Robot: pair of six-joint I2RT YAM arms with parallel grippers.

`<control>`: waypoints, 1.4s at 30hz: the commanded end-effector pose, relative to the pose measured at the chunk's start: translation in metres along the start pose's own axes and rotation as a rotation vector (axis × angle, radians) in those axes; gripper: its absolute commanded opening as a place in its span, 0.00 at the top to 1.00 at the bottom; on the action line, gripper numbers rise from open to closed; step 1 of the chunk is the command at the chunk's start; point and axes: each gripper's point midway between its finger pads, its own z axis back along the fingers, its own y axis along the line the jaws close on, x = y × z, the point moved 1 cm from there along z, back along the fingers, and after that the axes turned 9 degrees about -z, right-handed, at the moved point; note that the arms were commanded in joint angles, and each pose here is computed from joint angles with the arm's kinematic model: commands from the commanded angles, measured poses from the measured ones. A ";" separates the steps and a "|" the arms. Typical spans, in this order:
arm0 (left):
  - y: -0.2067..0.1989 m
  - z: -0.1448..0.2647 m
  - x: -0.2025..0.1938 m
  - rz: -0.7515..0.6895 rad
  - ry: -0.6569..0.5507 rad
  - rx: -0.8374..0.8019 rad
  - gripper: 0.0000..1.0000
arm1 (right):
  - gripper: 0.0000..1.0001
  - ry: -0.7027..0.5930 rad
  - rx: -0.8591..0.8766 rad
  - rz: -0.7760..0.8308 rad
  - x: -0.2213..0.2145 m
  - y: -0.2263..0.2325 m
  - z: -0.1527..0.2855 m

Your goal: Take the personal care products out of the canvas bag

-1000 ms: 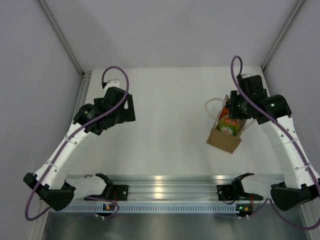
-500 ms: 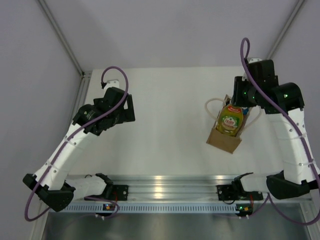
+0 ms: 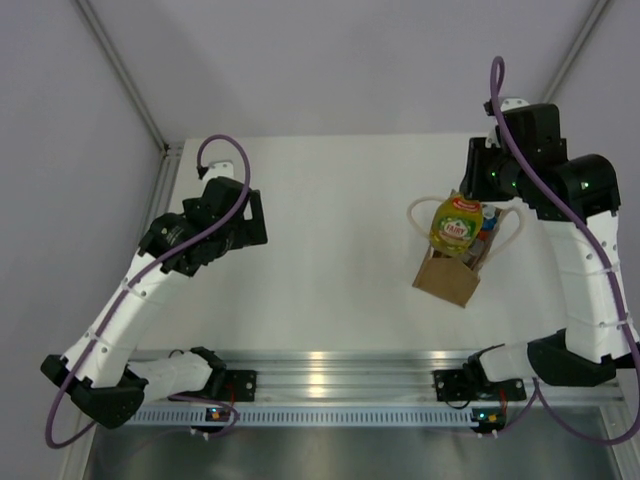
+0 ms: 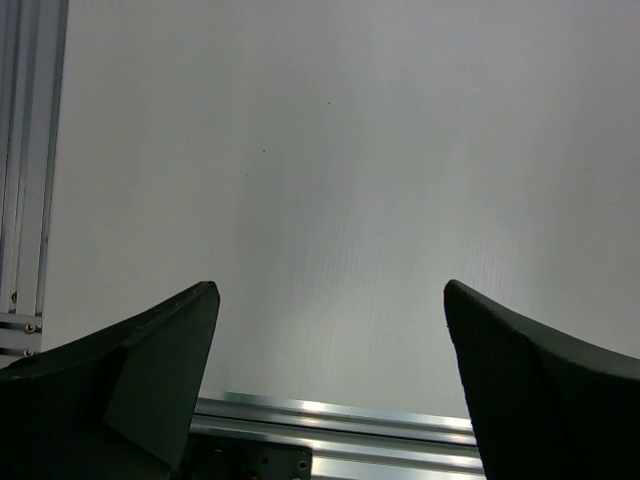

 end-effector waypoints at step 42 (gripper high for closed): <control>0.004 0.009 -0.010 0.095 -0.040 -0.035 0.02 | 1.00 -0.197 0.406 0.146 0.006 0.277 -0.121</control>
